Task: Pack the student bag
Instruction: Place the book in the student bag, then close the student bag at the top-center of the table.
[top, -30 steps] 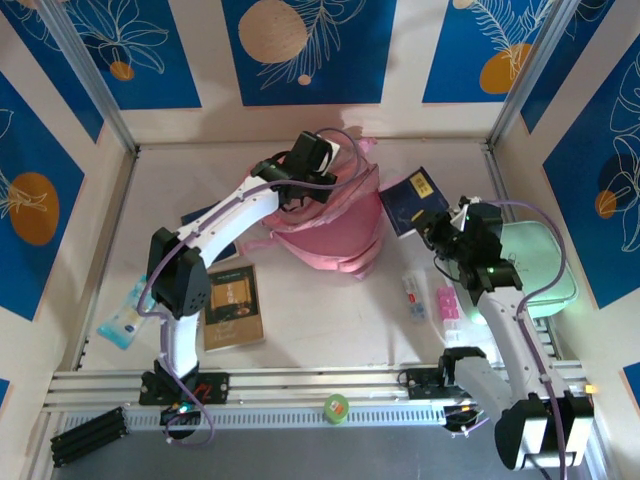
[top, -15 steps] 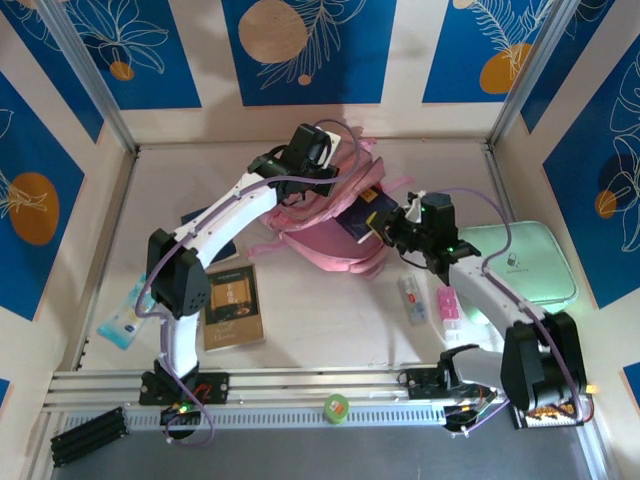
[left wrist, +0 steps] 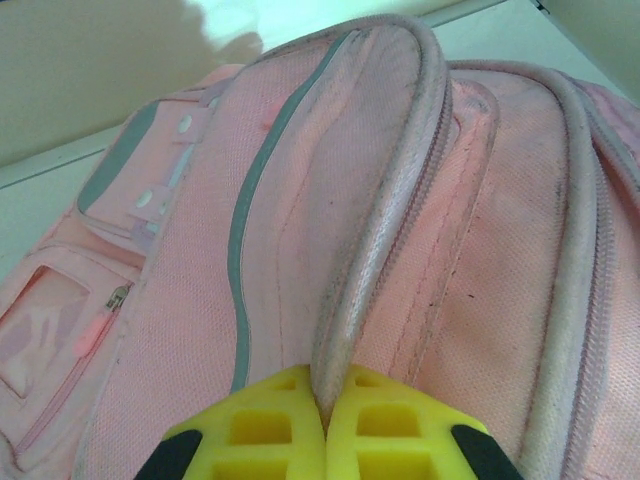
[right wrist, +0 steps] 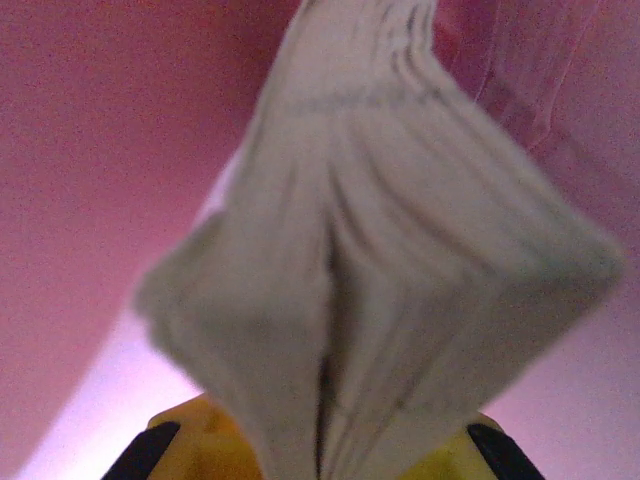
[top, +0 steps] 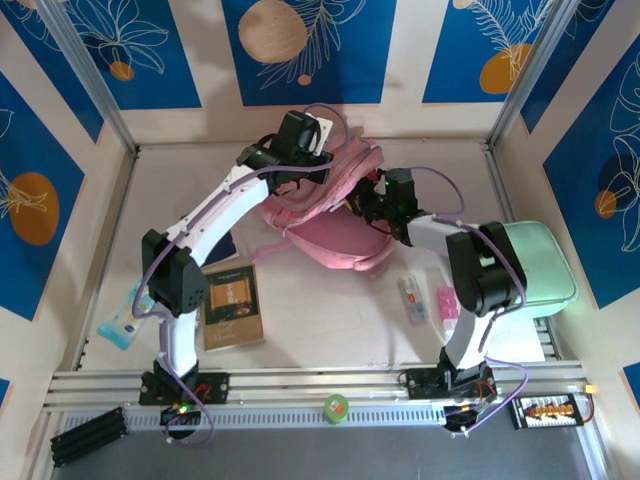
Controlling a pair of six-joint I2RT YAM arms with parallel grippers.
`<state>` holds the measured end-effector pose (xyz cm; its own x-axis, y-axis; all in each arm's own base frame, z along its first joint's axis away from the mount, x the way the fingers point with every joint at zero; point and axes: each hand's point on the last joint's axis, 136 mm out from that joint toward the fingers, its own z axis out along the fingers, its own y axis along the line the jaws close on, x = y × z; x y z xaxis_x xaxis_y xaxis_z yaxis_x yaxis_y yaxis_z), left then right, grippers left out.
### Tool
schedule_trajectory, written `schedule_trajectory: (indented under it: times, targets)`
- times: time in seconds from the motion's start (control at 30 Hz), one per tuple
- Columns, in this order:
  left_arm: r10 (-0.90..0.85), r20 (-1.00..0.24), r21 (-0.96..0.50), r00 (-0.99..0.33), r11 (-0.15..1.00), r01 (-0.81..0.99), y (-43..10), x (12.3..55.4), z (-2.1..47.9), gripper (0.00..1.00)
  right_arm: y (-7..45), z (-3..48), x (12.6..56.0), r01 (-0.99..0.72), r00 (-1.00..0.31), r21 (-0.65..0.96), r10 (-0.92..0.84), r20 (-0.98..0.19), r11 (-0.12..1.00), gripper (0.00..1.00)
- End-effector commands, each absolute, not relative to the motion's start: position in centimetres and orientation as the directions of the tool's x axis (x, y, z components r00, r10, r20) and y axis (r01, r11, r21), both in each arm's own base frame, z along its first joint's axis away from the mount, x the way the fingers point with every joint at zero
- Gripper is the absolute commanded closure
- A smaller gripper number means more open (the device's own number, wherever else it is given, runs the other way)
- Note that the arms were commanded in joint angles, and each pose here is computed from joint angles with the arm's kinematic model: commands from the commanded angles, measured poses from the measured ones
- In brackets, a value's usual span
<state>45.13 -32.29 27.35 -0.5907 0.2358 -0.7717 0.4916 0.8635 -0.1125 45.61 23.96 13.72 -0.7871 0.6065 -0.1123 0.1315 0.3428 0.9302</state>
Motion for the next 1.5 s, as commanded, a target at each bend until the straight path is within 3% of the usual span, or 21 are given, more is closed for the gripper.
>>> schedule_trajectory:
  times: [0.0, 0.2, 0.43, 0.6, 0.8, 1.07, 1.27, 1.47]
  targets:
    - [0.122, -0.867, -0.164, -0.482, 0.845, 0.508, -32.4, 46.0, 33.9, 1.00, 25.6, 14.1, 47.8, 0.106, -0.773, 0.950, 0.625, -0.106, 0.293, 0.97]
    - [0.124, -0.863, -0.172, -0.489, 0.839, 0.516, -32.5, 46.0, 33.6, 1.00, 27.5, 10.5, 49.1, 0.187, -0.770, 0.918, 0.632, -0.084, 0.350, 0.88]
    - [0.125, -0.860, -0.160, -0.495, 0.855, 0.494, -31.8, 46.3, 33.0, 1.00, 26.1, 10.8, 47.9, 0.235, -0.777, 0.915, 0.630, -0.026, 0.328, 0.51]
    - [0.124, -0.843, -0.164, -0.523, 0.867, 0.470, -31.3, 46.9, 30.9, 1.00, 23.0, 13.2, 44.6, 0.226, -0.776, 0.911, 0.630, -0.045, 0.344, 0.47]
    - [0.155, -0.795, -0.160, -0.586, 0.879, 0.449, -31.4, 47.7, 25.9, 1.00, 18.6, 11.8, 38.9, 0.316, -0.742, 0.865, 0.670, -0.030, 0.389, 0.47]
    - [0.199, -0.696, -0.190, -0.690, 0.875, 0.445, -32.5, 47.9, 18.5, 0.99, 10.3, 11.5, 33.0, 0.435, -0.647, 0.701, 0.738, -0.194, 0.565, 0.42]
    - [0.169, -0.640, -0.227, -0.750, 0.891, 0.394, -31.5, 46.4, 17.6, 0.45, 9.7, 14.9, 32.5, 0.325, -0.695, 0.673, 0.651, -0.307, 0.664, 0.33]
    - [0.082, -0.602, -0.253, -0.794, 0.924, 0.287, -26.7, 40.8, 18.4, 0.14, 12.6, 17.0, 32.8, 0.185, -0.756, 0.652, 0.530, -0.384, 0.736, 0.19]
